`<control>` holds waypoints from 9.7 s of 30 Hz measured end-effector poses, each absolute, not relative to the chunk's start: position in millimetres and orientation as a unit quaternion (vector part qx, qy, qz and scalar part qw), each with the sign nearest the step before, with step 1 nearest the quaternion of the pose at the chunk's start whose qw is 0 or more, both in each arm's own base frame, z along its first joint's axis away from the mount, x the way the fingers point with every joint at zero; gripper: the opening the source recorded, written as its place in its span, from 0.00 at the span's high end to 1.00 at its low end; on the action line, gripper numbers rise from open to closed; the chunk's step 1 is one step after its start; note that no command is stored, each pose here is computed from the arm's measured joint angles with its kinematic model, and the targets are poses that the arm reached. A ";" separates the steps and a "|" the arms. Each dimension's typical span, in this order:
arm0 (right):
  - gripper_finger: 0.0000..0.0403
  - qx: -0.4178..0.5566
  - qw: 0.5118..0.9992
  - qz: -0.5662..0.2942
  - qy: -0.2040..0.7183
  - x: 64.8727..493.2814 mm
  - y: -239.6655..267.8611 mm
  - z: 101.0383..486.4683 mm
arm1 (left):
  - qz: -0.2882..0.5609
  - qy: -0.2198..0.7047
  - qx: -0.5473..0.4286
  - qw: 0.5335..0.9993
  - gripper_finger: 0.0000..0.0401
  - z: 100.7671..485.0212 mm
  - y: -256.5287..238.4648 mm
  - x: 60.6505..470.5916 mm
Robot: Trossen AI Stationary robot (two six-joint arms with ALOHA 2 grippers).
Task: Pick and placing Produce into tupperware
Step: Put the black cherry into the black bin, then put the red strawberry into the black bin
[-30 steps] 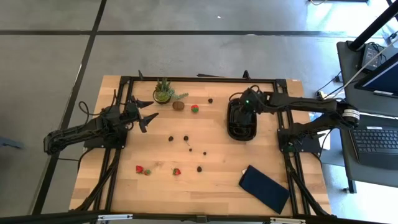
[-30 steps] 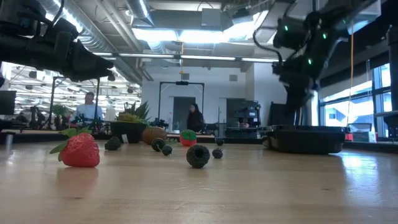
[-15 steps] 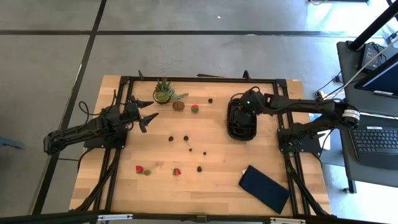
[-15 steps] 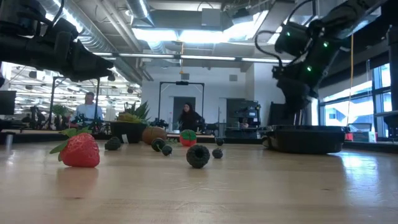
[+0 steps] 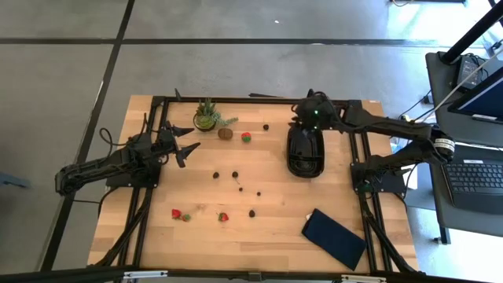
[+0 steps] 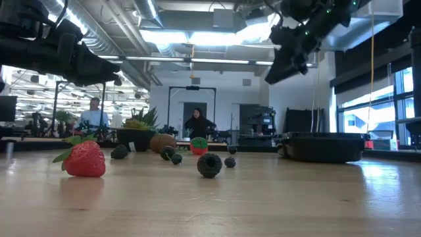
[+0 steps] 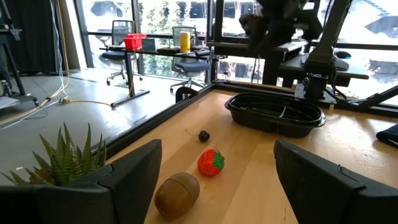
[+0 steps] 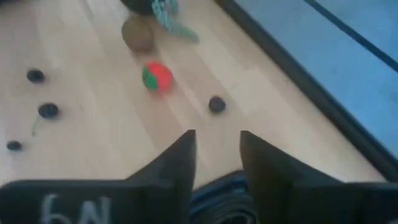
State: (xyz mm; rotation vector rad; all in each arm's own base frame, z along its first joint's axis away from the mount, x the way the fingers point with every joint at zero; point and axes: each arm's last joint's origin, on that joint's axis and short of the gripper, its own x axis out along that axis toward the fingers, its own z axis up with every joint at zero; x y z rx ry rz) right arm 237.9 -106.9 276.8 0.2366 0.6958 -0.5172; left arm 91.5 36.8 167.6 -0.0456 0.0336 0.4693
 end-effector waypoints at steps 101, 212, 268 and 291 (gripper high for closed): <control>0.36 0.264 0.722 -0.224 0.599 396.8 -234.5 147.8 | 0.232 0.010 -0.022 0.972 0.25 169.0 36.8 91.5; 0.67 0.293 0.697 -0.279 0.591 246.1 -126.4 173.7 | 0.232 0.008 -0.022 0.972 0.25 169.5 36.8 91.5; 0.37 0.232 0.866 -0.205 0.394 313.4 -137.8 305.2 | 0.232 0.006 -0.022 0.972 0.25 169.8 36.8 91.5; 0.02 0.155 0.897 -0.176 0.374 344.3 -118.6 294.3 | 0.232 0.006 -0.022 0.972 0.25 169.7 36.8 91.6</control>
